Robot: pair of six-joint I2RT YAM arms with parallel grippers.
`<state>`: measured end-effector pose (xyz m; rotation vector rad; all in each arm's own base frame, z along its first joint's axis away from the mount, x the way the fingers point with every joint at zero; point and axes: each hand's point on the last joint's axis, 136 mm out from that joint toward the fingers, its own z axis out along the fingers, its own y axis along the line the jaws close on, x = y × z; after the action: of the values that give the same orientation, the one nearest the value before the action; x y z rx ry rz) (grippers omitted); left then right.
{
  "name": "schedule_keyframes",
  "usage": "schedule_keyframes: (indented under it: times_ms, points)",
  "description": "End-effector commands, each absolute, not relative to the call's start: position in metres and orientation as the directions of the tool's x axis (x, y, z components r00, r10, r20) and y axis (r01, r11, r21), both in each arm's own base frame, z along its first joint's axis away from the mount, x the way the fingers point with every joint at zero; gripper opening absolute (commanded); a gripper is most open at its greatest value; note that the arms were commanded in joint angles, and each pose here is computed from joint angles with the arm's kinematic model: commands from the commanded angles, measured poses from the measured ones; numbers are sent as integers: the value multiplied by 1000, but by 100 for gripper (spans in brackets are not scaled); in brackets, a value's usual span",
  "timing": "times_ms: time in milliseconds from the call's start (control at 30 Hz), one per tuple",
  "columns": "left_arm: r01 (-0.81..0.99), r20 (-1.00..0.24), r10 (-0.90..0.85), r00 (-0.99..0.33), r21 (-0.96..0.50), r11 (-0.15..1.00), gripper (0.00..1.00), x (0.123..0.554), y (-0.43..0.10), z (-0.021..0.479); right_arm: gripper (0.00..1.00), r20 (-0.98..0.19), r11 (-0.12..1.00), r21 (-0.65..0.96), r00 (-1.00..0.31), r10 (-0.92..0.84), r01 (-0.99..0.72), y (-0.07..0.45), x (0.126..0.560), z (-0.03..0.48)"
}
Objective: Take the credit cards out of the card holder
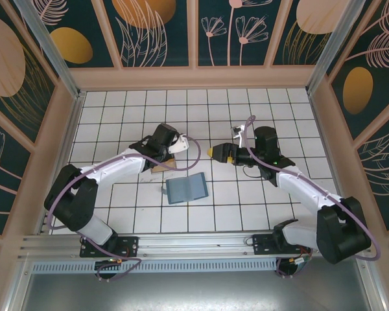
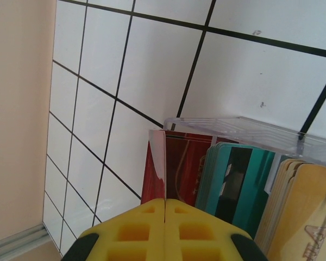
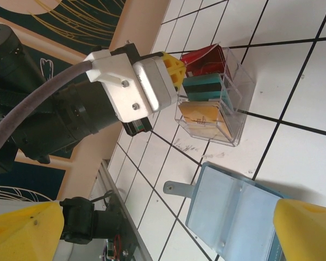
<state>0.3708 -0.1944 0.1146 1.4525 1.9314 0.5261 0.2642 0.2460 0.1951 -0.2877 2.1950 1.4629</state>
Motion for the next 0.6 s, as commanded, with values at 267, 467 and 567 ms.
schedule_keyframes:
  times_ms: [267,467,567]
  points:
    - [660,-307,939,-155,675,330,0,376,-196,155,99,-527,410,795,-844,99,-448,245,274,204]
    - [701,-320,935,-154,631,332,0,364,-197,152,99,-529,416,792,-842,104,-446,243,273,203]
    - [719,-323,933,-161,608,335,0,357,-196,145,99,-526,417,794,-844,105,-443,243,273,202]
